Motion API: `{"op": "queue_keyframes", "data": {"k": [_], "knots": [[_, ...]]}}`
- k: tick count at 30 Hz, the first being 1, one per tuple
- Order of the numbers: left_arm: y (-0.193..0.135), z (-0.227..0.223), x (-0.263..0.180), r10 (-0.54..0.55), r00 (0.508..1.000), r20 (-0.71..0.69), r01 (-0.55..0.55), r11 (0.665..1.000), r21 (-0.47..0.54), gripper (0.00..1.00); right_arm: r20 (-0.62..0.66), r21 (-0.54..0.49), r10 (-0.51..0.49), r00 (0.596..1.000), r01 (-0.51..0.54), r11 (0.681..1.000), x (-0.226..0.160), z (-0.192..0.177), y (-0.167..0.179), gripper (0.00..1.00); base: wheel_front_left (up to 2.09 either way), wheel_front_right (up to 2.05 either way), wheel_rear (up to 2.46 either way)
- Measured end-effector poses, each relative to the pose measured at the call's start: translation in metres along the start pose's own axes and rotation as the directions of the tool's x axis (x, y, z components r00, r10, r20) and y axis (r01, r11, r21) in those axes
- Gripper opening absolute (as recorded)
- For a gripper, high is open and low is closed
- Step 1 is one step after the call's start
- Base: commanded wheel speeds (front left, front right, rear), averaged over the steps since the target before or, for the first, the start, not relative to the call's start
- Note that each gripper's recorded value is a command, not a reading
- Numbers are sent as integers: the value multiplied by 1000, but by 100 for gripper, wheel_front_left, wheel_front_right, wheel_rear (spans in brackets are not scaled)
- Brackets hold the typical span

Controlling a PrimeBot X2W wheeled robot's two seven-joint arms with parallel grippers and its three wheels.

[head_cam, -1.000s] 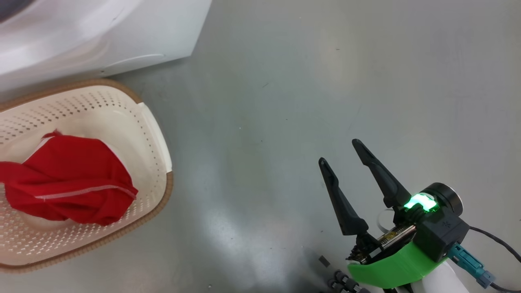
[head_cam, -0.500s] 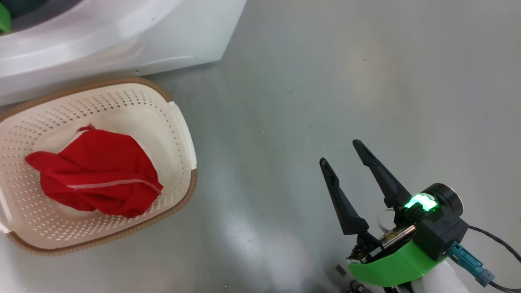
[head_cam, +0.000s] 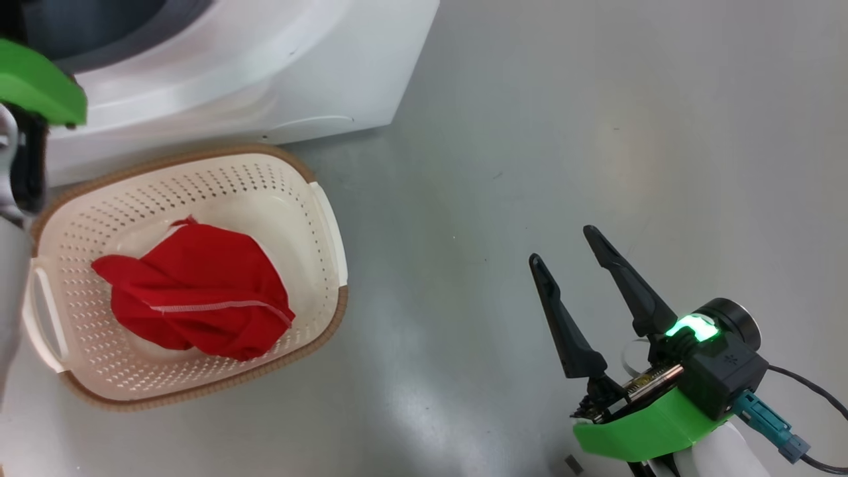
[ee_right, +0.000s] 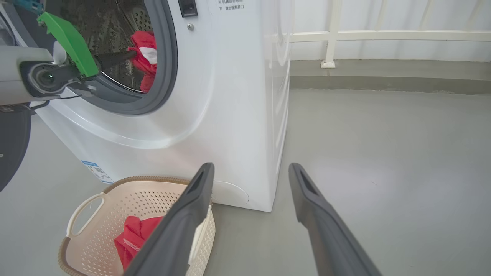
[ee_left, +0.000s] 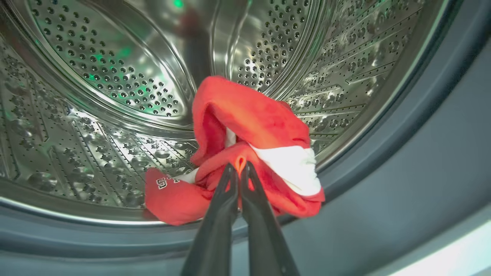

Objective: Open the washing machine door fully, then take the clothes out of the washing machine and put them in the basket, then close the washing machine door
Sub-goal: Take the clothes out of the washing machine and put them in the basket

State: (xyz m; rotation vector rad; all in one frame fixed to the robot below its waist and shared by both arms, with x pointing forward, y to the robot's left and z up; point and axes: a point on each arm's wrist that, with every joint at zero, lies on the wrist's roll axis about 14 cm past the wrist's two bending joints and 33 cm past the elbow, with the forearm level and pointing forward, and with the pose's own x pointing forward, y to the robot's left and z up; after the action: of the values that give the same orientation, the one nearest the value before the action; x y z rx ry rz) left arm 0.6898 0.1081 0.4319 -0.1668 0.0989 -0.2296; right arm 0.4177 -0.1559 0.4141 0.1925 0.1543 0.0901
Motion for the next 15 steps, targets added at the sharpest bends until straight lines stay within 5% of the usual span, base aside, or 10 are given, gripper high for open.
{"op": "queue_keyframes", "data": {"k": [15], "knots": [[7,30,-70,46,996,75,-47,999,14,0,82,-3,28,996,-28,1000,-2,29,9,100,0,0,0]]}}
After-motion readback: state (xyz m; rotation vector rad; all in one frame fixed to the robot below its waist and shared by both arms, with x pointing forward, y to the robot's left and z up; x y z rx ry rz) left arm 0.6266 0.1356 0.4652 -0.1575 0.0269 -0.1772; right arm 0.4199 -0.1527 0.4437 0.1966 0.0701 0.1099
